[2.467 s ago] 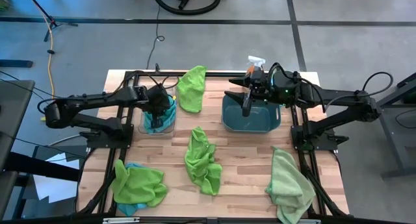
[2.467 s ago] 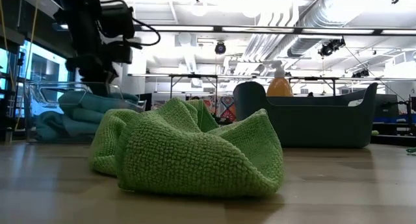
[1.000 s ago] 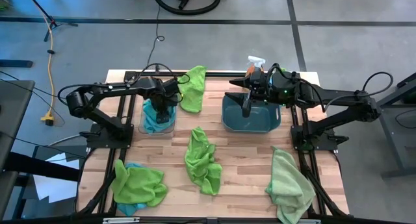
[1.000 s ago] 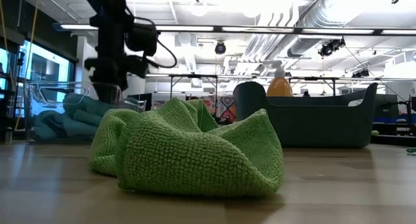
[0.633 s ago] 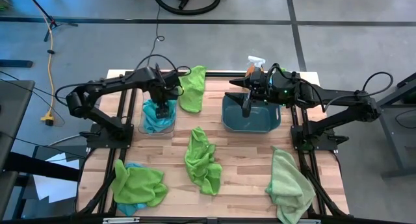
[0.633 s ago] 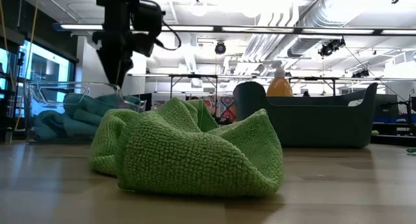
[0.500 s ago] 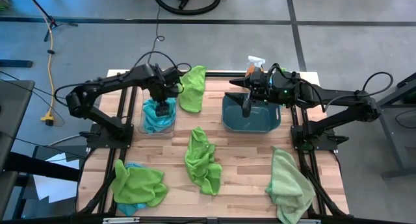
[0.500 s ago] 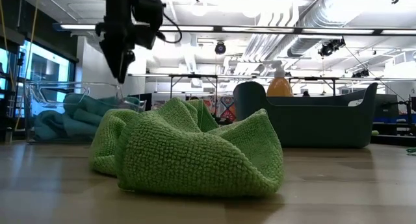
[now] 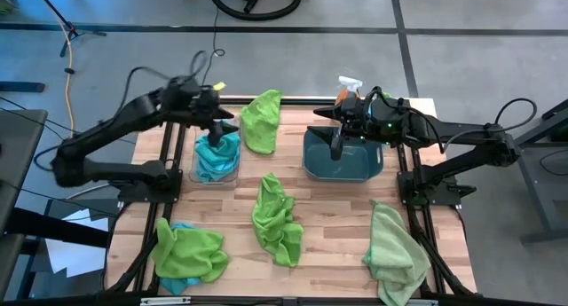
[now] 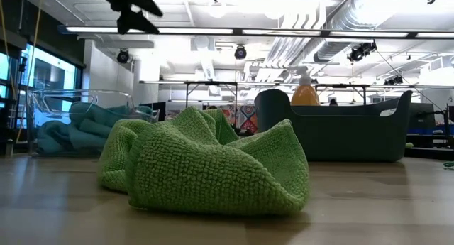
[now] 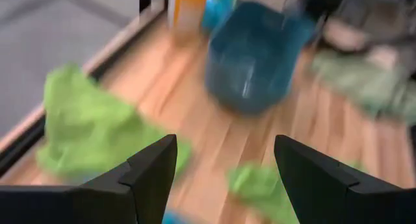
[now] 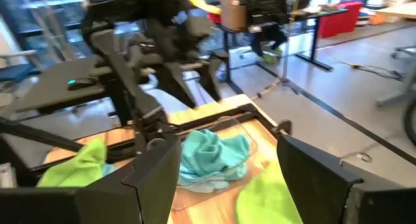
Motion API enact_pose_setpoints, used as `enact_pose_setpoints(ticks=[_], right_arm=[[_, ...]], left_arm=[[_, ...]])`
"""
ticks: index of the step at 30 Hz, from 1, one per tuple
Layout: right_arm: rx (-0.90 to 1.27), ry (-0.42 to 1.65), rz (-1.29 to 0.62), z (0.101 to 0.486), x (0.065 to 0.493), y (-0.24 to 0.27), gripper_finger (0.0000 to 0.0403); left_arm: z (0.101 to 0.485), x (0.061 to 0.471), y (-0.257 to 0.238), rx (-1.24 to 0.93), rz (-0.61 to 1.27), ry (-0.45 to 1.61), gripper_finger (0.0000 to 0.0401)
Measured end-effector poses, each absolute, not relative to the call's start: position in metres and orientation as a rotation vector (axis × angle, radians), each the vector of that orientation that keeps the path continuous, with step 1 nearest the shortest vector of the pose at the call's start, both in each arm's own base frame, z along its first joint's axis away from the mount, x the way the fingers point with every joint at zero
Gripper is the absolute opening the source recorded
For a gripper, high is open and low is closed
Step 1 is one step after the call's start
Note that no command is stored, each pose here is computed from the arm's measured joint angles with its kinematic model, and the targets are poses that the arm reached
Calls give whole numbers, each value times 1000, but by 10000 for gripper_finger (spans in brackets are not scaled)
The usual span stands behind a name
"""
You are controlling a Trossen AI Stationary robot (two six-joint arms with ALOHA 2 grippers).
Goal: Sort microfiber towel by color & place in baskets
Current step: Put the blue microfiber towel into the transparent bin
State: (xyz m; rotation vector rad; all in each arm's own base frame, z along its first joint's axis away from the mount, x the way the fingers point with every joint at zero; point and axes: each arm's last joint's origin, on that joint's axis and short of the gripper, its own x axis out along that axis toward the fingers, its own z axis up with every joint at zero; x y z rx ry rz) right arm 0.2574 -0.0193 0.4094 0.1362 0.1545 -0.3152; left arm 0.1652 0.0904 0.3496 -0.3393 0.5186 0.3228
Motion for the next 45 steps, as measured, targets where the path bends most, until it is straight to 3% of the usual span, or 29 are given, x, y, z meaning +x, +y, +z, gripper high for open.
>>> enact_pose_setpoints(ticks=[8,17,22,30,39,45], right_arm=[[292,210,-568,398,251,-33,252],[603,435,-1097,359,215,-69,252],[695,610,-1292,344,188,-91,252],[781,778,-1290,306,164,-136,252],[867,829,-1332,267,136,-166,252],[986,751,-1394,244,129,-170,252]], left_arm=[[327,150,76,-343,312,120,248],[319,154,78,-336,326,21,248],[322,154,81,-289,344,-3,248],[322,152,85,-266,431,-9,248],[321,151,86,-238,497,-2,248],[321,151,86,-193,501,8,248]])
